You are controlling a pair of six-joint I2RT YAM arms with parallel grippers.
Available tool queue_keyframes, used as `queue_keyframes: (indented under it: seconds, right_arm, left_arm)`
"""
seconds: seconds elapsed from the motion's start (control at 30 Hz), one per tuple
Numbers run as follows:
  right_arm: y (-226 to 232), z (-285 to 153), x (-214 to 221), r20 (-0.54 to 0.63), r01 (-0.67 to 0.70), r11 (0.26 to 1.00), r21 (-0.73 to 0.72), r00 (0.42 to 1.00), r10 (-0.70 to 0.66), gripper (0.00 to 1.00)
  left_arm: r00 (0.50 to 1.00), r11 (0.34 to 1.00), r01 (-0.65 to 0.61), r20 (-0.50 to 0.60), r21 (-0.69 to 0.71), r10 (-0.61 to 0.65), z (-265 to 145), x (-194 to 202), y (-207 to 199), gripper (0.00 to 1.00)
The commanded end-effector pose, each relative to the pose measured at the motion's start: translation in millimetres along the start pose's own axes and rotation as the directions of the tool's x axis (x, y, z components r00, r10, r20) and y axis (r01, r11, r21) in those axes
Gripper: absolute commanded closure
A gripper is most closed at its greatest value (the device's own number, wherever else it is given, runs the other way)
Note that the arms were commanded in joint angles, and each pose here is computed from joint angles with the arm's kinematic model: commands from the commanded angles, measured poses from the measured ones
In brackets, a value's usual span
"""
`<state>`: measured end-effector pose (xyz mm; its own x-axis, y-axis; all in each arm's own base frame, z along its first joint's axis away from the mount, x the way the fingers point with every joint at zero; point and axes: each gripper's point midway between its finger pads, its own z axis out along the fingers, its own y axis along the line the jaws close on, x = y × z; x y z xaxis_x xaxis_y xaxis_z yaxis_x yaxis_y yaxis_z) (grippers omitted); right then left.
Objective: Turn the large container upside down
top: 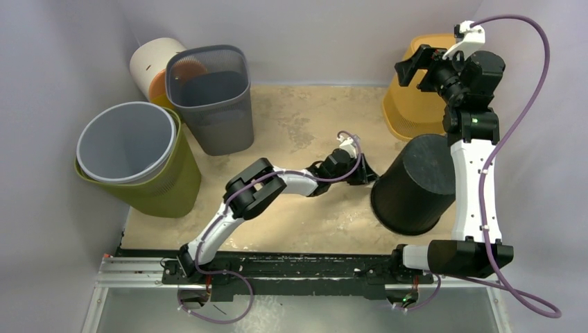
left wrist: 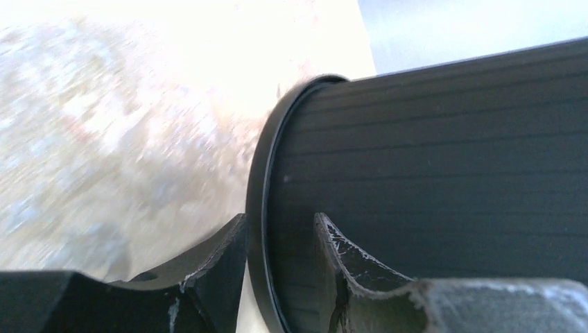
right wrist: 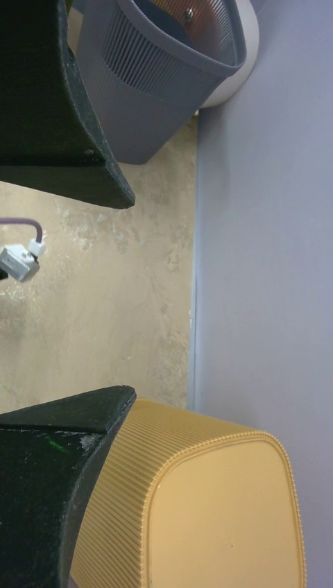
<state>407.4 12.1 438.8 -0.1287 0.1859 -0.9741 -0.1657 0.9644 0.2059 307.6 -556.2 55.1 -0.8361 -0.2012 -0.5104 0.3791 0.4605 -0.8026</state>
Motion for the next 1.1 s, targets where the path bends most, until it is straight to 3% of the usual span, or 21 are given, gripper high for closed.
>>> queue_keyframes:
  seconds: [0.0, 0.3, 0.5, 0.63, 0.77, 0.9, 1.07]
  right_arm:
    - [9.4, -5.0, -24.6, 0.071, 0.023, 0.999, -0.030, 0.997, -0.021, 0.00]
    - [3.1, 0.4, -17.6, 0.058, 0.029, 0.999, -0.012, 0.998, -0.029, 0.00]
    - [1.8, 2.0, -12.7, 0.050, 0.041, 0.999, -0.014, 0.998, -0.040, 0.00]
    - [2.2, 2.7, -11.3, 0.046, 0.044, 0.999, -0.018, 0.998, -0.043, 0.00]
    - [-2.9, 5.8, -8.4, 0.040, 0.054, 0.999, 0.002, 0.998, -0.054, 0.00]
    - [-0.3, 13.3, 5.5, 0.010, 0.039, 0.999, -0.030, 0.999, -0.039, 0.00]
    - [12.4, 29.3, 34.0, -0.046, 0.018, 0.997, -0.076, 0.999, -0.021, 0.00]
  left_arm:
    - [0.999, 0.991, 0.004, -0.033, 0.135, 0.000, 28.8, 14.5, -56.4, 0.63]
    - [0.994, 0.979, 0.005, -0.106, 0.205, 0.017, 64.3, 37.2, -84.3, 0.63]
    - [0.977, 0.989, -0.082, -0.184, 0.122, 0.104, 55.6, 54.3, -54.0, 0.62]
    - [0.974, 0.986, -0.164, -0.157, 0.021, 0.165, 23.7, 17.7, -28.0, 0.57]
    - [0.954, 0.949, -0.293, -0.106, -0.117, 0.282, -29.3, -45.1, -20.7, 0.50]
    - [0.893, 0.851, -0.449, -0.093, -0.271, 0.441, -88.1, -100.6, -32.6, 0.44]
    - [0.801, 0.722, -0.567, -0.058, -0.396, 0.596, -161.1, -164.5, -75.4, 0.44]
